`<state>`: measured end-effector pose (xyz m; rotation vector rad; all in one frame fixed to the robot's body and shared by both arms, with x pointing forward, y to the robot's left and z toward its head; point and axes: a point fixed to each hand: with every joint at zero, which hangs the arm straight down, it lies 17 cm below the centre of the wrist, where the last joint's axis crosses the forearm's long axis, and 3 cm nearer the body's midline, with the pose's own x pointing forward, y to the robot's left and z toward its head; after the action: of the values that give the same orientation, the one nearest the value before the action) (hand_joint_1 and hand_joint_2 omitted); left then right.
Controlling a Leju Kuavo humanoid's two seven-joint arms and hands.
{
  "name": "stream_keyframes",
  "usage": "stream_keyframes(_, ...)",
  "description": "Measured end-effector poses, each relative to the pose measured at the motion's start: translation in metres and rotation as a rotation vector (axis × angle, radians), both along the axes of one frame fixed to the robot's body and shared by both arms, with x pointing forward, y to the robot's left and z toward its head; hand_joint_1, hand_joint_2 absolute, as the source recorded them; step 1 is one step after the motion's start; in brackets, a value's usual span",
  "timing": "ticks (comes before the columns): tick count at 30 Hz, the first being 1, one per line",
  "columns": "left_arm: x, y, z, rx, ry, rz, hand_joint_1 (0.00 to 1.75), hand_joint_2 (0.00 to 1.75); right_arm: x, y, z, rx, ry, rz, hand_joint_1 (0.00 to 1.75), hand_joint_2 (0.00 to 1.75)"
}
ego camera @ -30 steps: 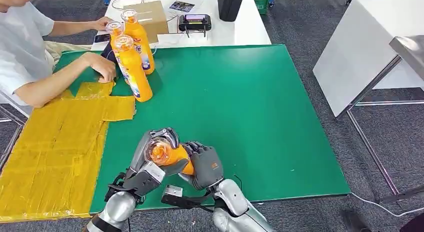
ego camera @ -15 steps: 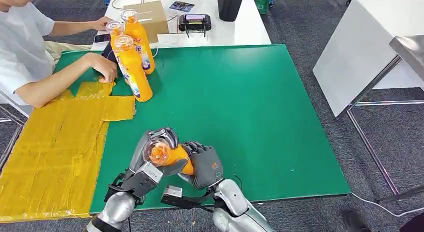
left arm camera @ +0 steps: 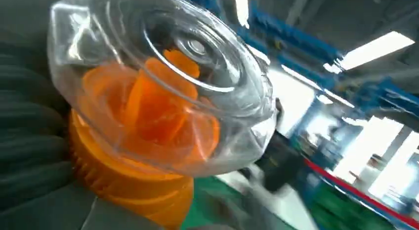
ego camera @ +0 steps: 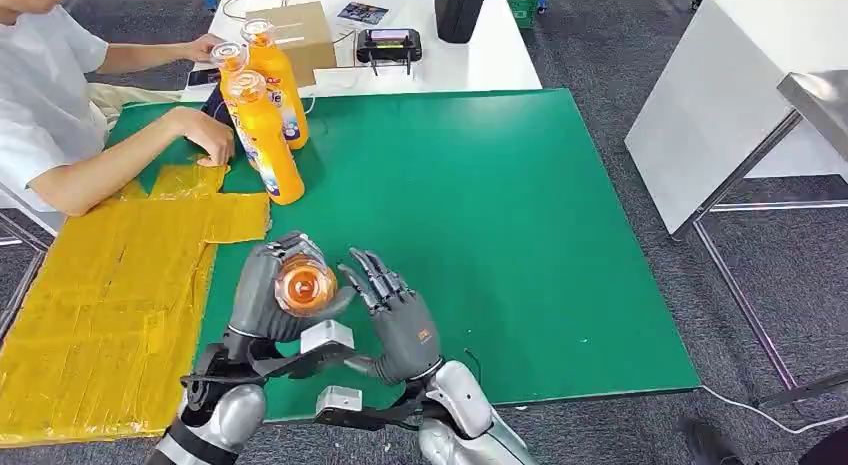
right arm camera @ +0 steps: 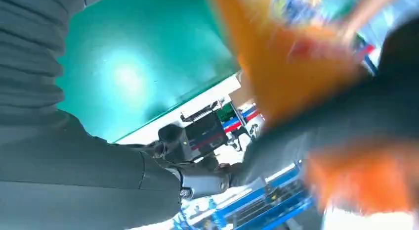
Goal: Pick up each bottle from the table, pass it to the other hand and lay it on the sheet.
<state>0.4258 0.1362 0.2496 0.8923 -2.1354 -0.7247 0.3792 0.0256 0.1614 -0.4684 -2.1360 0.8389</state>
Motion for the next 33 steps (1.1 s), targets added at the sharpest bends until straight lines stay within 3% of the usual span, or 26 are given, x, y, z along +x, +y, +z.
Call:
stream_keyframes(9, 0.035, 0.074, 0.024, 0.317, -0.124, 0.35, 1.75, 1.75, -0.012, -0.044, 0.077, 0.236, -0.109, -0.053, 0.0, 1.75)
stream_keyframes(16, 0.077, 0.121, 0.032, 0.501, -0.081, 0.565, 1.75, 1.75, -0.036, -0.068, 0.131, 0.306, -0.249, -0.077, 0.0, 1.75)
stream_keyframes(25, 0.119, 0.11, -0.005, 0.761, 0.02, 0.558, 1.75, 1.75, -0.052, -0.085, 0.17, 0.363, -0.345, -0.089, 0.0, 1.75)
stream_keyframes(29, 0.139, 0.112, -0.057, 0.908, 0.138, 0.517, 1.75, 1.75, -0.053, -0.089, 0.177, 0.379, -0.35, -0.089, 0.0, 1.75)
stream_keyframes(33, 0.149, 0.136, -0.123, 1.024, 0.305, 0.491, 1.75, 1.75, -0.051, -0.087, 0.178, 0.382, -0.34, -0.076, 0.0, 1.75)
